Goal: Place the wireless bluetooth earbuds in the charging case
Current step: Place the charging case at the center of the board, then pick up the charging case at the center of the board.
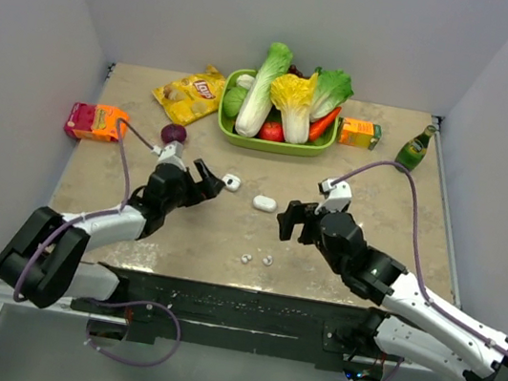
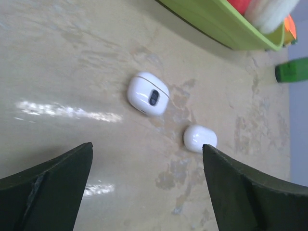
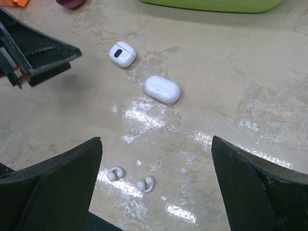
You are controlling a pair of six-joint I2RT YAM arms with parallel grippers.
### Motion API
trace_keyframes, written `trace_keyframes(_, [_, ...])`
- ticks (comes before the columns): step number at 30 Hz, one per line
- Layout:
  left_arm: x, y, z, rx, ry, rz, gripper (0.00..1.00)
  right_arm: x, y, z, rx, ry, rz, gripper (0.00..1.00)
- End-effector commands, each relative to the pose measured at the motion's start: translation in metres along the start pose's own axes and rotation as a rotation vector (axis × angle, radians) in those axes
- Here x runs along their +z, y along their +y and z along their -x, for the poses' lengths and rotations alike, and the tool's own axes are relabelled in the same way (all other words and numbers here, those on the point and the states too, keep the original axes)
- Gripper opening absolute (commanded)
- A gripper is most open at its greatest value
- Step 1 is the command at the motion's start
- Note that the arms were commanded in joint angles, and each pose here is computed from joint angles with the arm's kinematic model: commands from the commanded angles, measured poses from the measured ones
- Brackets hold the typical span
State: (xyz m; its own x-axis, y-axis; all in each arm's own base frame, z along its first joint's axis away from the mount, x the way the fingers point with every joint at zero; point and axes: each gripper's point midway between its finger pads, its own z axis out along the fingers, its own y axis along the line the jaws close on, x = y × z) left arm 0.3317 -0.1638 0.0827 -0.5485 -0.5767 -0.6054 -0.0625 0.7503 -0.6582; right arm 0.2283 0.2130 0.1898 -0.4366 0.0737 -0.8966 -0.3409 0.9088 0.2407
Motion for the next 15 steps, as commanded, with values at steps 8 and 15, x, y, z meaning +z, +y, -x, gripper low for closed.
trace_keyframes(8, [0.017, -0.08, -0.036, 0.288, 0.097, 0.015, 1.0, -0.004, -0.015, 0.016, 0.064, -0.053, -0.1, 0.98])
trace_keyframes(15, [0.034, -0.087, -0.078, 0.447, 0.213, 0.057, 1.0, -0.008, -0.021, 0.004, 0.099, -0.054, -0.098, 0.98])
